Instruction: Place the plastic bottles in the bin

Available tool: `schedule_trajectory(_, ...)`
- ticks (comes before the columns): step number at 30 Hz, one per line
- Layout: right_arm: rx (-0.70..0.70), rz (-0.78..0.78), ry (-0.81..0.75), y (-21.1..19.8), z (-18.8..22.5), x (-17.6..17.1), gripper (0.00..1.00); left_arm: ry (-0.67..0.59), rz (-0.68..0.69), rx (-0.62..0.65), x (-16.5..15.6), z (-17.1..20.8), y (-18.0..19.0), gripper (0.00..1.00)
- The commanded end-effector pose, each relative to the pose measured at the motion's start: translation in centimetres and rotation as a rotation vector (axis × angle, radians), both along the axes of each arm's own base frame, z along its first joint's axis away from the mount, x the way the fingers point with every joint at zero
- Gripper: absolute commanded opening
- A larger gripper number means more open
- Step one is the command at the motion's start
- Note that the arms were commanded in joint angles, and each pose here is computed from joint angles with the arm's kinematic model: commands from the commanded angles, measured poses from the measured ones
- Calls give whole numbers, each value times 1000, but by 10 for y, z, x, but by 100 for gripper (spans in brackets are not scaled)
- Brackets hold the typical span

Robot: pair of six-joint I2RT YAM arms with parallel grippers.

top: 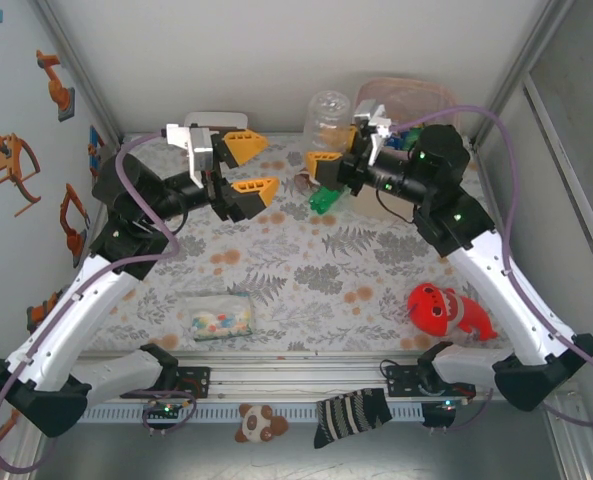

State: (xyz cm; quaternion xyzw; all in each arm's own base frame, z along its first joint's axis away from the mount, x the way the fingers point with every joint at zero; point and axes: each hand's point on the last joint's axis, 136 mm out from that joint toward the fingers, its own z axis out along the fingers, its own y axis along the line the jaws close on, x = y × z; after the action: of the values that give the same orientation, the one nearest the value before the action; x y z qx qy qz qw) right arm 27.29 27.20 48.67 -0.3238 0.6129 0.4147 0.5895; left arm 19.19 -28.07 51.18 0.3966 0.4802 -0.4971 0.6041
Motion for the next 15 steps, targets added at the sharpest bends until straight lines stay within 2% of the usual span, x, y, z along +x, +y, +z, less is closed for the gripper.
schedule_trajectory(1, 80, -186, 58, -37, 19, 28, 44, 10, 64, 24, 10, -11, 3, 79)
schedule_trajectory(8, 199, -495, 267, -91, -3, 105, 41, 43, 80, 32, 12, -19, 5, 79)
schedule_trajectory(15, 329, -720, 436, -125, -27, 176, 39, 71, 88, 38, 11, -27, 7, 79)
